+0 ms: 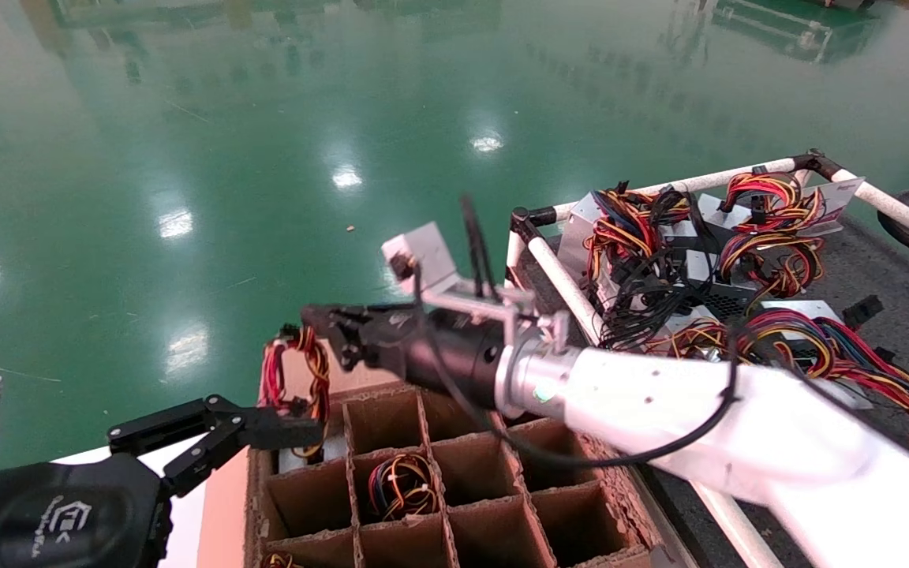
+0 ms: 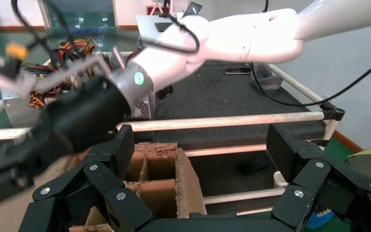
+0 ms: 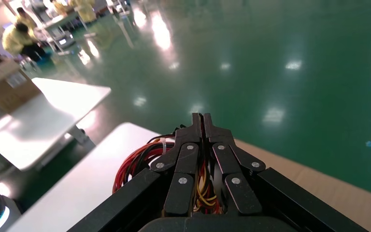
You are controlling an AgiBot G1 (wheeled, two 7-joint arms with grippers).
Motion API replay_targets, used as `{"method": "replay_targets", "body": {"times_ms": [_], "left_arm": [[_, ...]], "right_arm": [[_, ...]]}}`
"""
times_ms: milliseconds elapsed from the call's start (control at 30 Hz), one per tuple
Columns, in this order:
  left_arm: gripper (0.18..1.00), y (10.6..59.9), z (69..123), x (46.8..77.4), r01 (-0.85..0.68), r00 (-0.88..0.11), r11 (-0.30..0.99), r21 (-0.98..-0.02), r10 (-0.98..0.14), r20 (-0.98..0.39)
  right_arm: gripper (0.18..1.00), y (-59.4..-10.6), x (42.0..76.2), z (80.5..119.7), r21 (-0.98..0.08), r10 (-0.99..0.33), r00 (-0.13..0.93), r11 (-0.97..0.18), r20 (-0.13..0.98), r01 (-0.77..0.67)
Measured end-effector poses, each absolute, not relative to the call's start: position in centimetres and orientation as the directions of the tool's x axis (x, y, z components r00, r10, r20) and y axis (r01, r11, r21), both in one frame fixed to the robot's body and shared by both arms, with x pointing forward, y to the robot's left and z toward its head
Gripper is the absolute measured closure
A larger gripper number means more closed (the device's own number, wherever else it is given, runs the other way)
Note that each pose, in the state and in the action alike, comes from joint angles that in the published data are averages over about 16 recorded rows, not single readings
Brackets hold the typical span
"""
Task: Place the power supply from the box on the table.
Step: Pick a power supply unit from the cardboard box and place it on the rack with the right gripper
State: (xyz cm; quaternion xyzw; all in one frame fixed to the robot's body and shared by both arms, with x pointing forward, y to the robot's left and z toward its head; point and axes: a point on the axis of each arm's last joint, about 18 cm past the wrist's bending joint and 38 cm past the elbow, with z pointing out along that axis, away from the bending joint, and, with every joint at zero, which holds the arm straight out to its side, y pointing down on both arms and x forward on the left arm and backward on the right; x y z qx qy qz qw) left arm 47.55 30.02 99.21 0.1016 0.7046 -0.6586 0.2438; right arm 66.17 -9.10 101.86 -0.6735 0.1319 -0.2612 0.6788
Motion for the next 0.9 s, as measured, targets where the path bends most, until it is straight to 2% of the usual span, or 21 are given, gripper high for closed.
{"method": "replay_targets", "body": {"times_ms": [467,900], "left_arm": [[0.184,30.0,99.2,47.6,0.464,-0.861,0.112,-0.879,-0.178,-0.477],[0.184,30.0,99.2,47.6,0.464,-0.861,0.112,-0.879,-0.178,-0.477]], "right_arm": [[0.986,-17.4,59.7,112.3,-0.973,-0.491,0.871,0.189,0.024,0.133],[0.986,-31.7,53.1,123.8,-0.874,-0.527,0.842,0.456,-0.116,0.165]]}}
